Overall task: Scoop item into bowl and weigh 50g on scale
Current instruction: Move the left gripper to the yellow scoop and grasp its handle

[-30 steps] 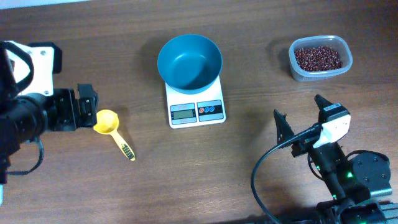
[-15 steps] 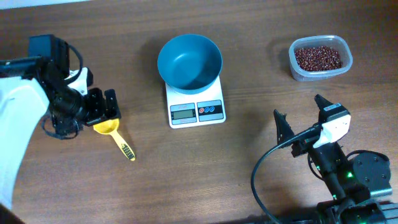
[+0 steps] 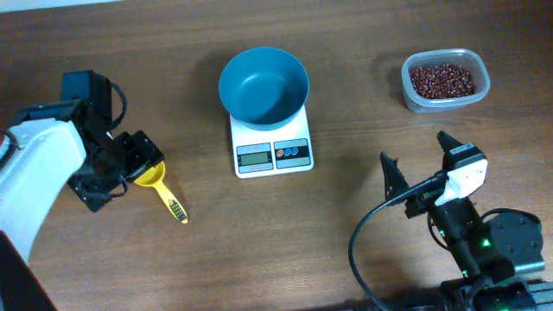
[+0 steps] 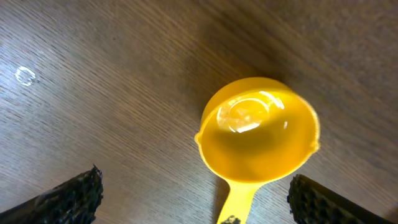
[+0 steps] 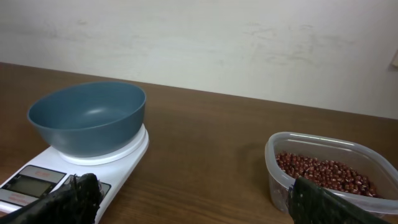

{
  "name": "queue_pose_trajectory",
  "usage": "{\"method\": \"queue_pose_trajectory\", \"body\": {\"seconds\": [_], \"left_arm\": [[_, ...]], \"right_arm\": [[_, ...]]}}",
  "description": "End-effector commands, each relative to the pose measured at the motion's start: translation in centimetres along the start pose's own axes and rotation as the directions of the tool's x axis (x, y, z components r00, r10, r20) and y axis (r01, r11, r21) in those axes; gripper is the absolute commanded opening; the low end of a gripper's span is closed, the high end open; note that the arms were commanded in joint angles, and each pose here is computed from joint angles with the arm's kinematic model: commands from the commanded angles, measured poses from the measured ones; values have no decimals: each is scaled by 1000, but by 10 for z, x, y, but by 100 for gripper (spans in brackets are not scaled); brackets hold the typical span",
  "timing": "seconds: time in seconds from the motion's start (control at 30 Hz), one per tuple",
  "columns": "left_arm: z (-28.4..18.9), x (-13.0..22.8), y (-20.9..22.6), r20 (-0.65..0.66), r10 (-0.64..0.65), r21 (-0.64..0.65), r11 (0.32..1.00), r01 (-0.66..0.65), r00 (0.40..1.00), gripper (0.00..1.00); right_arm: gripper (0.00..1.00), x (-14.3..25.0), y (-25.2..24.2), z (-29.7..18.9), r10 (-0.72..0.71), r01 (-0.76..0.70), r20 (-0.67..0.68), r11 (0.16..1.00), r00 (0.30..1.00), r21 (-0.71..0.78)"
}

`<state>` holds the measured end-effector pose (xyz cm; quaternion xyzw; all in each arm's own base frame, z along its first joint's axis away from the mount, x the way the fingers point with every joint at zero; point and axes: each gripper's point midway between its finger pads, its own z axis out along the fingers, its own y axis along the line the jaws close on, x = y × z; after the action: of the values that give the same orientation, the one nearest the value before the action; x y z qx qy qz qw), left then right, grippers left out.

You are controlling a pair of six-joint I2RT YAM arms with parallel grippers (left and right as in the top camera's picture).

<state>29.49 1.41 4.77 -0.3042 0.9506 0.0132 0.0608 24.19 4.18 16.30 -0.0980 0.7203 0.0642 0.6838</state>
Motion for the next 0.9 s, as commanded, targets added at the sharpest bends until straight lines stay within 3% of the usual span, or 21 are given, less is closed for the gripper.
{"method": "queue_pose_trajectory", "body": {"seconds": [0.0,0.53,0.57,0.67,0.87], "left_arm": [[20,8,5,3,-11,-11,1000,11,1000,99],[37,2,0,67,-17,34,999,15,998,99],[36,0,-2,73,-18,43,999,15,997,89],[36,0,-3,74,-18,46,999,15,997,79],[36,0,-8,71,-19,75,997,14,997,76]], "right_arm": [[99,3,3,0,8,-8,-4,1000,1000,-16],[99,3,3,0,8,-8,-4,1000,1000,-16],[99,3,3,0,8,-8,-4,1000,1000,-16],[99,3,3,0,8,-8,-4,1000,1000,-16],[99,3,3,0,8,-8,-4,1000,1000,-16]]}}
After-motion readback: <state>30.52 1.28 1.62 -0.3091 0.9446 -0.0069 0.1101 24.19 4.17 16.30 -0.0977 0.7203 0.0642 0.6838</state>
